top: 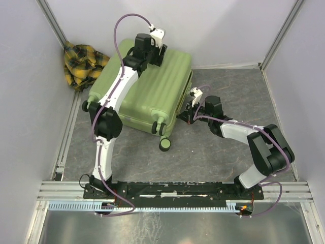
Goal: Pack the luggage
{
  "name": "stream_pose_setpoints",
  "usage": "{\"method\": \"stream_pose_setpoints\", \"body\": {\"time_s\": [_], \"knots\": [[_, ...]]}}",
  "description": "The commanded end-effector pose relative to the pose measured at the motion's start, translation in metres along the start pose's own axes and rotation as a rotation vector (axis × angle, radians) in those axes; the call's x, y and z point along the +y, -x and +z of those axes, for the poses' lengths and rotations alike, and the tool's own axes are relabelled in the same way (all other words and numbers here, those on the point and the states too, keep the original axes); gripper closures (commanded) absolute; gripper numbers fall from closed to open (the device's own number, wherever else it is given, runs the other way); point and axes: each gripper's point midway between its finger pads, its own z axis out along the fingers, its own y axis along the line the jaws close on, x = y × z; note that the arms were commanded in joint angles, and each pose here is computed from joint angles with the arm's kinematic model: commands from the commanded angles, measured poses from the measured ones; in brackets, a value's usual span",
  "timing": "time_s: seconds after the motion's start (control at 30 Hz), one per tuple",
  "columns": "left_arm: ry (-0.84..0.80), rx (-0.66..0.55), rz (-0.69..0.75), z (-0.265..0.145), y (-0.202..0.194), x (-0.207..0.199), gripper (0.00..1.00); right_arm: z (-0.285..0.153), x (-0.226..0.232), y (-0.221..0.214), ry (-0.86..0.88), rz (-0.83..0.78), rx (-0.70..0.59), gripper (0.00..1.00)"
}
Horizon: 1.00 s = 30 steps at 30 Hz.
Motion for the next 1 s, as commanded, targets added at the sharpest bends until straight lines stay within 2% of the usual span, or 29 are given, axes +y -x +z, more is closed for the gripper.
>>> {"method": "stream_pose_setpoints", "body": {"time_s": [0.0, 0.1, 0.2, 0.33, 0.53, 0.77, 0.83, 0.97], "knots": [[-0.164, -0.096, 0.060, -0.046, 0.022, -0.024, 0.27, 0.024, 0.039, 0.002, 0.097, -0.060, -0.021, 0.98], [-0.379, -0.097, 0.057, -0.092, 0.009, -0.046, 0.25, 0.033, 0.053, 0.003, 0.126, -0.079, -0.025, 0.98], [-0.458, -0.032, -0.014, -0.143, -0.006, -0.051, 0.24, 0.039, 0.061, 0.005, 0.131, -0.075, -0.036, 0.98], [-0.508, 0.102, -0.036, -0.222, -0.043, -0.058, 0.20, 0.046, 0.074, 0.002, 0.156, -0.073, -0.025, 0.98], [-0.443, 0.238, -0.026, -0.318, -0.100, -0.054, 0.13, 0.067, 0.105, -0.004, 0.217, -0.097, -0.014, 0.98], [-0.349, 0.440, 0.054, -0.372, -0.162, -0.038, 0.12, 0.085, 0.134, -0.008, 0.261, -0.108, -0.007, 0.98], [-0.356, 0.489, 0.054, -0.378, -0.181, -0.040, 0.10, 0.089, 0.142, -0.010, 0.267, -0.114, -0.007, 0.98], [-0.320, 0.514, 0.099, -0.373, -0.205, -0.035, 0.08, 0.094, 0.151, -0.012, 0.260, -0.111, -0.008, 0.98]]}}
